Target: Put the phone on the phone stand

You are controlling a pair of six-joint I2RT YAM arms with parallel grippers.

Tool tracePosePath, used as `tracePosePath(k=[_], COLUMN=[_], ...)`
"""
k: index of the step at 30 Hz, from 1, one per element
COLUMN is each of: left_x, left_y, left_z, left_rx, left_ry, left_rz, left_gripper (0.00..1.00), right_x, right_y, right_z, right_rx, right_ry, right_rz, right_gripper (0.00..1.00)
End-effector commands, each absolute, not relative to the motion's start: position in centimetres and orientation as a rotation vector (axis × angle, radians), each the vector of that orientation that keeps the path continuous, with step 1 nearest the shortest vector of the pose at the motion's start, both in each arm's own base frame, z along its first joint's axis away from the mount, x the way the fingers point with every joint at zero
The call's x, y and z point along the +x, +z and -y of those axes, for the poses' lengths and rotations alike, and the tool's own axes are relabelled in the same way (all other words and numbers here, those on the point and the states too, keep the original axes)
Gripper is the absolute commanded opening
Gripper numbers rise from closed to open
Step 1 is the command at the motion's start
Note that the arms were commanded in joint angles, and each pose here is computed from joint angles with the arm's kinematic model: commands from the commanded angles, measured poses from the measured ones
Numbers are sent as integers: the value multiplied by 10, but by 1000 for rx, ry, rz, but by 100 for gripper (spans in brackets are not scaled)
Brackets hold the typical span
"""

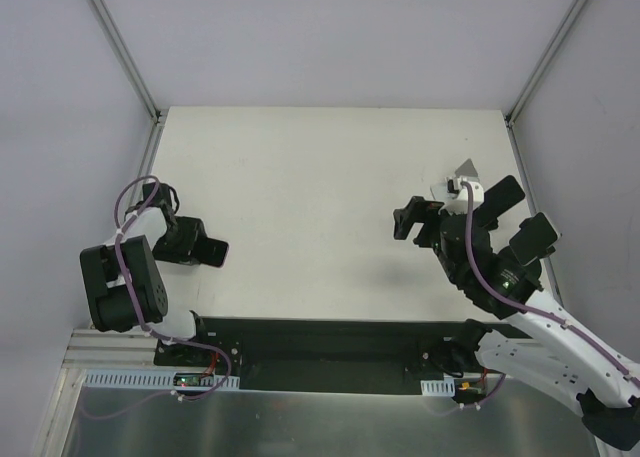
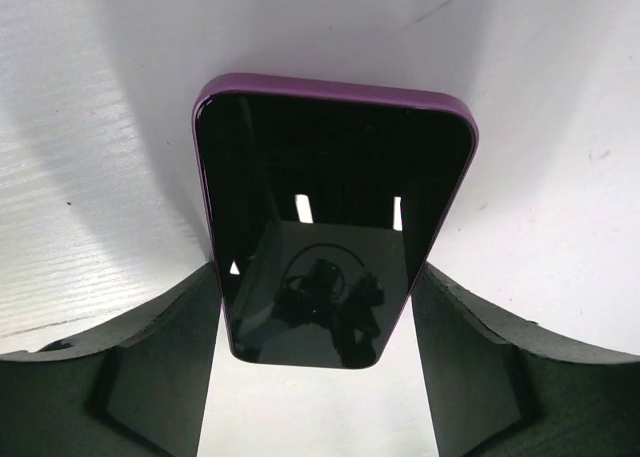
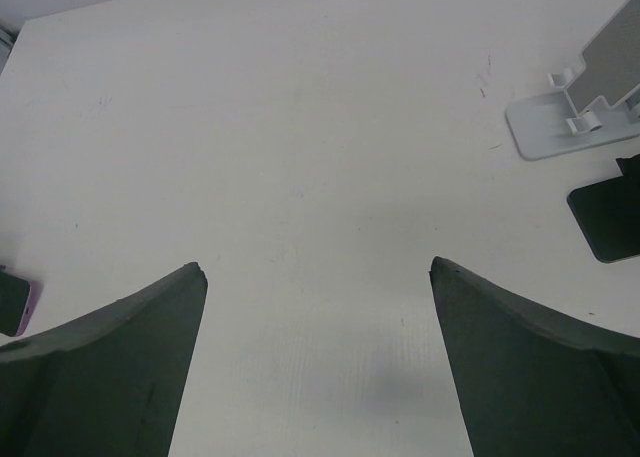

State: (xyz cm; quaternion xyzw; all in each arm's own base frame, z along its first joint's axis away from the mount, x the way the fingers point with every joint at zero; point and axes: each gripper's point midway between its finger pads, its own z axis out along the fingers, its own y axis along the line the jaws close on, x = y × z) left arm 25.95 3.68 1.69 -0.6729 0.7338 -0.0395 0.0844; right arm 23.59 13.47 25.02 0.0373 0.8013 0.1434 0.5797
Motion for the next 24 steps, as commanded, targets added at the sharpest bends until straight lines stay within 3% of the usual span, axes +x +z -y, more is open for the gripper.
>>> tracePosePath(k=[1,6,11,17,24], left_x=[250,284,295,271,250], left_y=[10,52,116,147,164], left_z=[-18,17,77,129,171], left_rx=[-1850,-1383,-834,-662,-620], left_ry=[-239,-610,-940,-1107,-1198], left_rz=[-2312,-2386,-2287,-2272,-2261], left_gripper=[0,0,0,0,0], right_x=[237,237,222,203,199], right_y=[248,235,226,199,180], right_z=[-141,-166,-238,-323,-392], right_rx=[71,-45,-369,-572,-541], right_ry=[352,398,677,1048,1149], right_rz=[-1892,-1961,-2023,-2153,-2192], right_gripper=[96,96,96,96,99])
